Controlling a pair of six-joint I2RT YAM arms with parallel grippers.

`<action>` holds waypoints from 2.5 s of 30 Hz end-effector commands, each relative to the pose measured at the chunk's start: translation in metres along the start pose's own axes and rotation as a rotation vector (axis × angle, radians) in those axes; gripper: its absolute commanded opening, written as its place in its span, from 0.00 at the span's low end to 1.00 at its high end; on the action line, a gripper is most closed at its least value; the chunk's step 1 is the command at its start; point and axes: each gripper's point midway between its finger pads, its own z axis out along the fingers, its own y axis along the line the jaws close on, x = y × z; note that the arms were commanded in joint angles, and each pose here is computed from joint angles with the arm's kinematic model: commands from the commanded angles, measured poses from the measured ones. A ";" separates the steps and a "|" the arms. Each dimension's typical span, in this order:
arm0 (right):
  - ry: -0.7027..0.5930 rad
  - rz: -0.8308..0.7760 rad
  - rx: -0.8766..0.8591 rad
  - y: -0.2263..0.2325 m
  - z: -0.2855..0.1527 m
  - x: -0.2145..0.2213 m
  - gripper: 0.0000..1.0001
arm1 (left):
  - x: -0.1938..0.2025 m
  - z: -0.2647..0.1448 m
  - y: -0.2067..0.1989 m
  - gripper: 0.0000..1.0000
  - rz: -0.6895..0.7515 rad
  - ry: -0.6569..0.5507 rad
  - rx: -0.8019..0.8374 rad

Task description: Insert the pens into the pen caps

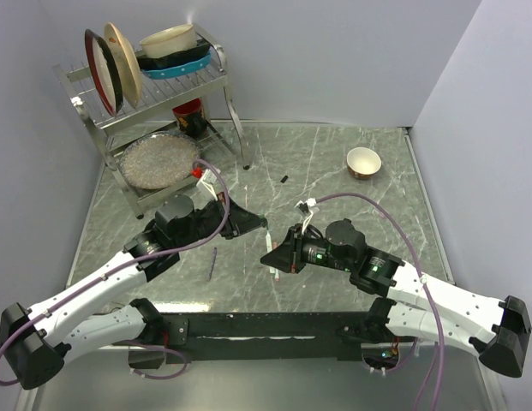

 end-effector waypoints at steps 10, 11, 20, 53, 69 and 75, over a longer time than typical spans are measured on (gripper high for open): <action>-0.066 -0.022 -0.065 0.024 -0.003 -0.025 0.00 | 0.001 0.000 -0.018 0.01 0.057 -0.002 0.083; -0.066 -0.022 -0.065 0.024 -0.003 -0.025 0.00 | 0.002 0.000 -0.017 0.01 0.056 -0.001 0.081; -0.062 -0.020 -0.067 0.026 -0.005 -0.025 0.00 | 0.000 0.002 -0.008 0.01 0.064 -0.023 0.042; -0.060 -0.019 -0.048 0.021 -0.005 -0.022 0.00 | 0.006 0.000 -0.009 0.01 0.015 -0.014 0.073; -0.032 -0.002 -0.059 0.019 -0.004 -0.014 0.00 | -0.015 -0.003 -0.023 0.01 0.000 -0.075 0.037; -0.024 0.000 -0.061 0.020 -0.003 -0.013 0.00 | -0.017 -0.006 -0.027 0.01 -0.005 -0.084 0.053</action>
